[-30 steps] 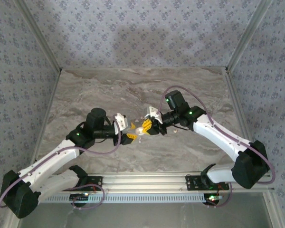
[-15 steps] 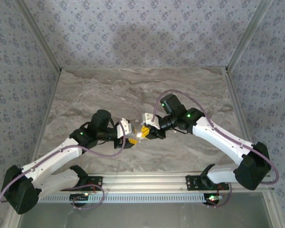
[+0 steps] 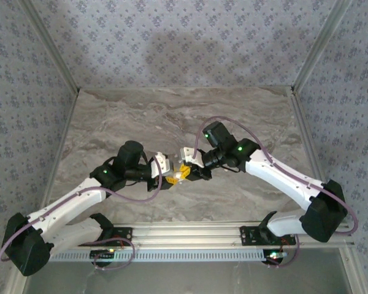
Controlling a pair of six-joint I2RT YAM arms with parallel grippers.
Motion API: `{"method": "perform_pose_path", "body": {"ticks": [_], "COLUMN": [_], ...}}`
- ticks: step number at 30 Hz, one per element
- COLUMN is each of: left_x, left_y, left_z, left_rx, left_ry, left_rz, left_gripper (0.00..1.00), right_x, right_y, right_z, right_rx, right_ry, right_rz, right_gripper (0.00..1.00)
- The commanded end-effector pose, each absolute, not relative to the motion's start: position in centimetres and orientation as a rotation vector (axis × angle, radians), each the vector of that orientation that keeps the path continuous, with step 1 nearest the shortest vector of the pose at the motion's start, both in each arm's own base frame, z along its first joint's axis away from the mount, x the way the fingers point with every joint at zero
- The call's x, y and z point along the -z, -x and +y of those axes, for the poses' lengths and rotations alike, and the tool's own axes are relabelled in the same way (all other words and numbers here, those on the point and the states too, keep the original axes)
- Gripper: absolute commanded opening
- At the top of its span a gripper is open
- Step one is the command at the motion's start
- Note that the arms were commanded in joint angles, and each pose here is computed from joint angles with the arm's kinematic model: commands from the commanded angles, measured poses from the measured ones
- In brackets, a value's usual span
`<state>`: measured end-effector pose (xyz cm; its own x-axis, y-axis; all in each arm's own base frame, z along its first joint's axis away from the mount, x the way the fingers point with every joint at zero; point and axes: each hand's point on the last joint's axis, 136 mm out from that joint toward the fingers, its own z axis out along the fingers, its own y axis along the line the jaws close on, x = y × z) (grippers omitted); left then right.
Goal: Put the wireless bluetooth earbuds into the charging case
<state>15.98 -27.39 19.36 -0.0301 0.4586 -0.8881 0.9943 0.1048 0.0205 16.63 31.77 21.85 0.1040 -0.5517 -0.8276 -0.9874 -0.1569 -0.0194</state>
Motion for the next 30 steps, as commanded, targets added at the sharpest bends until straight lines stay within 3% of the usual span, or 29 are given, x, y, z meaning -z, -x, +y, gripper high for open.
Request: {"method": "perform_pose_path", "body": {"ticks": [1, 4, 8, 10, 20, 30], "left_x": [-21.3, -21.2, -21.2, -21.2, -21.7, -22.2], "left_y": [-15.6, -15.7, -15.8, -15.8, -15.7, -15.6], "left_z": [-28.0, -28.0, -28.0, -28.0, -27.9, -27.8], "left_rx": [0.893, 0.889, 0.883, 0.884, 0.883, 0.879], "left_ry": [-1.476, -1.475, -1.473, -1.472, -1.457, -1.445], "left_rz": [1.532, 1.535, 1.537, 1.537, 1.517, 1.496], "left_gripper": [0.32, 0.25, 0.21, 0.20, 0.19, 0.18], "right_x": [-23.0, -23.1, -23.0, -22.9, -22.6, -22.5], "right_y": [-16.4, -16.4, -16.5, -16.7, -17.3, -18.5], "right_z": [32.2, 32.1, 31.9, 31.8, 31.5, 31.2], "right_rx": [-0.933, -0.935, -0.929, -0.926, -0.921, -0.913], "right_ry": [1.793, 1.796, 1.786, 1.769, 1.748, 1.700], "right_rz": [1.459, 1.448, 1.451, 1.453, 1.478, 1.513], "right_gripper": [0.18, 0.19, 0.45, 0.50, 0.57, 0.57]}}
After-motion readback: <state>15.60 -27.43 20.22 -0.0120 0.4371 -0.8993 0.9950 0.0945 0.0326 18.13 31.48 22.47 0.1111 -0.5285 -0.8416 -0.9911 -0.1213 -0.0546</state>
